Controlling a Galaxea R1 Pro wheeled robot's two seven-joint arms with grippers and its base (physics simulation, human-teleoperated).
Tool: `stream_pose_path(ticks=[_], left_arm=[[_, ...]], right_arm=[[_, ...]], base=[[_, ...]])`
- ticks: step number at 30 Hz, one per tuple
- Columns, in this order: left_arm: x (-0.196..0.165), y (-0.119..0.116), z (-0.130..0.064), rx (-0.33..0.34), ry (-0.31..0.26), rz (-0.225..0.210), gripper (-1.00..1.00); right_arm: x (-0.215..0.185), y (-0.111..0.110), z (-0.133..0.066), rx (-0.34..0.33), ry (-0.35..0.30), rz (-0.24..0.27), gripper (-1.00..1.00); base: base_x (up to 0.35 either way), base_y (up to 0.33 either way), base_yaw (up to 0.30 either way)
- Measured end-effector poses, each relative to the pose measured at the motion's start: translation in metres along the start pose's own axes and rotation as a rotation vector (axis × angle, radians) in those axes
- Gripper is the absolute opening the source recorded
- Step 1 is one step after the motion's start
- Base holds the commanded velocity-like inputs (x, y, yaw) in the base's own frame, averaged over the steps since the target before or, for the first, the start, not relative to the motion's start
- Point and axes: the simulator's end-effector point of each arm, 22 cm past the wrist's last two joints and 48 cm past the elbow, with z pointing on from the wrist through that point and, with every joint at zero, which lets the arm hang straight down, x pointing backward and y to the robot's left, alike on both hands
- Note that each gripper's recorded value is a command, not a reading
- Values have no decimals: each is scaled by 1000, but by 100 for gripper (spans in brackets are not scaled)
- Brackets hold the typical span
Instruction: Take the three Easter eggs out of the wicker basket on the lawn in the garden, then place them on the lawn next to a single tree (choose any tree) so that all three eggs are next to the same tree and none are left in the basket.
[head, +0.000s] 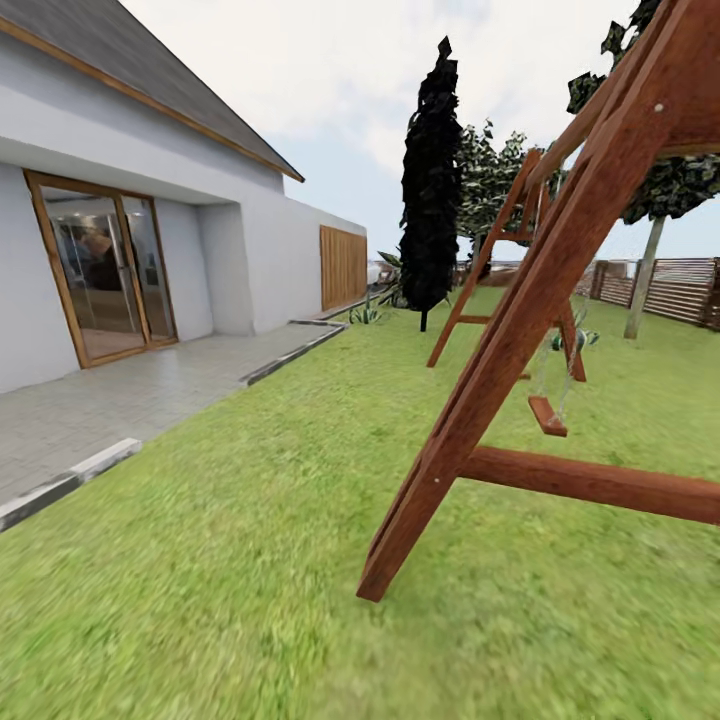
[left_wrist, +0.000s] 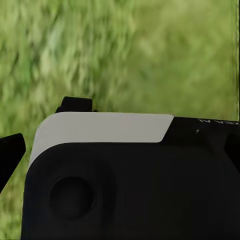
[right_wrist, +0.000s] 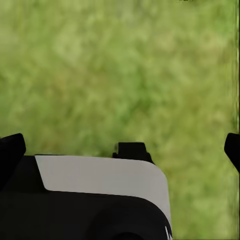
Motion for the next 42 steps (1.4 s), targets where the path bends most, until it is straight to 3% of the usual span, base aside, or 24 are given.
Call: stream_pose_path(ticks=[19,42], left_arm=[[0,-1,0,2,0,-1,100],[0,-1,0,2,0,-1,100]], right_arm=[[0,0,0,0,0,0,100],[0,0,0,0,0,0,100]], base=[[190,-248,-219],[149,-269,-17]])
